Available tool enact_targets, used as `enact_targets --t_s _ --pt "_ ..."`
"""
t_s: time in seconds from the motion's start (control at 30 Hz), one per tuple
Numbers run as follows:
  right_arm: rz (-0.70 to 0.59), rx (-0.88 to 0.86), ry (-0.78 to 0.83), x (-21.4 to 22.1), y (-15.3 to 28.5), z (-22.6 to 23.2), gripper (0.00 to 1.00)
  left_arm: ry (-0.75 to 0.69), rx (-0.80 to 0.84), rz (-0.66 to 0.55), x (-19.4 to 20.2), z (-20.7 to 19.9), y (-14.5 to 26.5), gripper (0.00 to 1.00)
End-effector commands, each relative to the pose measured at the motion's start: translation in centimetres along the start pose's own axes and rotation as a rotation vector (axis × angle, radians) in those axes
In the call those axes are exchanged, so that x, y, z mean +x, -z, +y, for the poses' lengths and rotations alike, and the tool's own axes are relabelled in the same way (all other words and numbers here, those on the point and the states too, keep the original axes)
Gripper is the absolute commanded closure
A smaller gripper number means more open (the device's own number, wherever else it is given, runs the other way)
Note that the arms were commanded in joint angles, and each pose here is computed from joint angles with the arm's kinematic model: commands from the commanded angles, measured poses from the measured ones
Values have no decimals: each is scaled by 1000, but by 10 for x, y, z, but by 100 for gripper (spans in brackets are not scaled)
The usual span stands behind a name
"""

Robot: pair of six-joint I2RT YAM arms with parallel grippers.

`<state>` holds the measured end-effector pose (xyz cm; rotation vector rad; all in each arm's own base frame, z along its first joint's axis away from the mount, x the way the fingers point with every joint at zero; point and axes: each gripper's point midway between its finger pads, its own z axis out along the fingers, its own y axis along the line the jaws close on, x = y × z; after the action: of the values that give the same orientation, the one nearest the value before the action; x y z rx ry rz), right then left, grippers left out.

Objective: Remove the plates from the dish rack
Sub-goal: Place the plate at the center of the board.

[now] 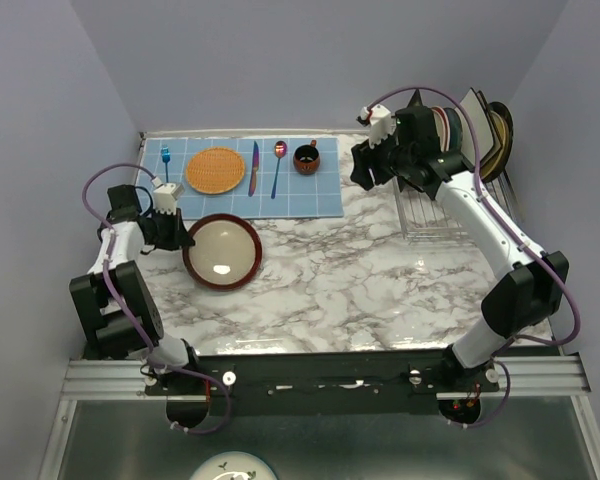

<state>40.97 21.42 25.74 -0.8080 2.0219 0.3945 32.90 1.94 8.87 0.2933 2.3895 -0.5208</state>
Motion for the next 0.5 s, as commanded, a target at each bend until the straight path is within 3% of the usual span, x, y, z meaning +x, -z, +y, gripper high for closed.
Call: enact_targets --t_s 0.0,0.47 --pt "-35 -3 30 -6 4 3 36 -175 -221 113 30 62 -6 100" --pt "-28 0 34 -1 4 3 36 -171 -299 179 61 114 3 100"
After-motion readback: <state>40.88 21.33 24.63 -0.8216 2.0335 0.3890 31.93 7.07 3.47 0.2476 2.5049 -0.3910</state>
